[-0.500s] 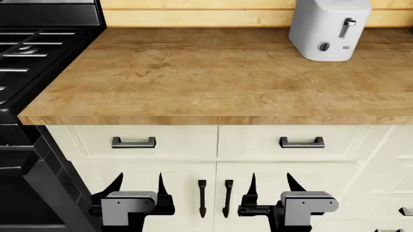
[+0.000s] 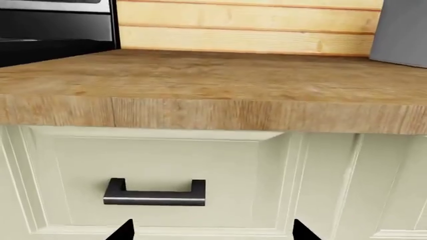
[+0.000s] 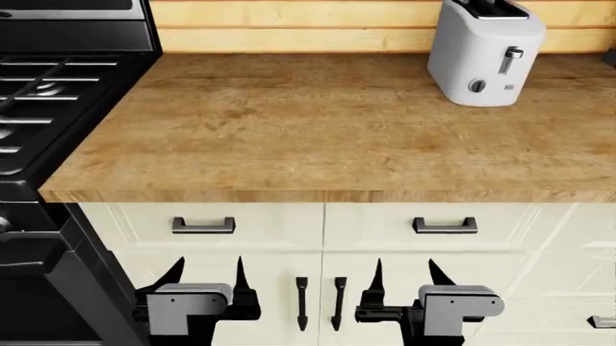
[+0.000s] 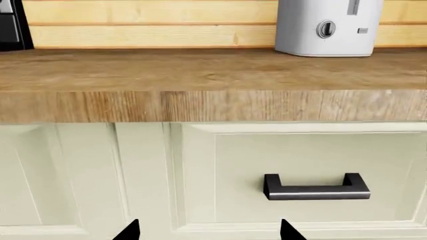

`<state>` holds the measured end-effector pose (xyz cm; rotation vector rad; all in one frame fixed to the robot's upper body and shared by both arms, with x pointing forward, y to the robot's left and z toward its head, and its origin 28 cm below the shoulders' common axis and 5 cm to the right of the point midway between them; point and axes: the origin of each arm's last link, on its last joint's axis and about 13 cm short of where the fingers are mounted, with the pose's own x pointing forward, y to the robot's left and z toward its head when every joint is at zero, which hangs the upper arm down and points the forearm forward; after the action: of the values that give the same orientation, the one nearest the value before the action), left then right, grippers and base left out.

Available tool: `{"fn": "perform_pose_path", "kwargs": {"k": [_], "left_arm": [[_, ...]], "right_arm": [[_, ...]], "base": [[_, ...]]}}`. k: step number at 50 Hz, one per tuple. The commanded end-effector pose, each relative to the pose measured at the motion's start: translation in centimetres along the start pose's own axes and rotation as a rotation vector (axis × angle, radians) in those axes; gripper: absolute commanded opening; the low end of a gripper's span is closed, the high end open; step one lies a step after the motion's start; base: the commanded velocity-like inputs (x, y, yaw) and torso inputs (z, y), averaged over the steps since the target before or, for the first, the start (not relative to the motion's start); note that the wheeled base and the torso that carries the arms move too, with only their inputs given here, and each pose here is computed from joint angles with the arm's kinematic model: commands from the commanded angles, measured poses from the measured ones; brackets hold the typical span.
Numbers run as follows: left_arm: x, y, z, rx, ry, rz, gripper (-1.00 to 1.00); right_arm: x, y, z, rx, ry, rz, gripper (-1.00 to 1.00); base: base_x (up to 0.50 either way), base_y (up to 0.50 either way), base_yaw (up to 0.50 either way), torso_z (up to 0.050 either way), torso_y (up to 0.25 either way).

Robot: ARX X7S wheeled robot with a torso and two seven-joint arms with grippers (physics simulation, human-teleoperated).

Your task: Pick the mug from the cabinet, place it under the coffee machine dispenser, and press the start button.

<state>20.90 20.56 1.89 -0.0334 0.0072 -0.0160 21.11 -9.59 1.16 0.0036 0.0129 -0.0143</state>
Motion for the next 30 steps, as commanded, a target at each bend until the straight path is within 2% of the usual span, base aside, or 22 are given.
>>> {"fn": "perform_pose_path", "kwargs": {"k": [1,11,14,17,30], "left_arm": [[-0.09,-0.04,0.26,-0.01,-0.005,-0.004,1.0],[-0.17,-0.06,0.44,-0.02,-0.003,-0.006,1.0],[-0.37,-0.13,0.29,0.007,-0.04,-0.013,1.0],[-0.27,-0.16,0.06,0.013,-0.02,-0.001,1.0],[-0.24,-0.04,0.09,-0.037,0.011,0.009,1.0]], "right_arm": [[-0.02,0.01,0.01,0.015,0.025,0.001,1.0],[-0.13,0.0,0.1,0.021,0.026,0.011,1.0],[-0.11,0.01,0.07,0.012,0.027,0.013,1.0],[-0.13,0.1,0.08,-0.022,0.022,0.015,1.0],[-0.17,0.11,0.09,-0.024,0.024,0.021,1.0]], "base": [[0.0,0.0,0.0,0.05,0.0],[0.0,0.0,0.0,0.05,0.0],[0.0,0.0,0.0,0.033,0.0],[0.0,0.5,0.0,0.0,0.0],[0.0,0.5,0.0,0.0,0.0]]}}
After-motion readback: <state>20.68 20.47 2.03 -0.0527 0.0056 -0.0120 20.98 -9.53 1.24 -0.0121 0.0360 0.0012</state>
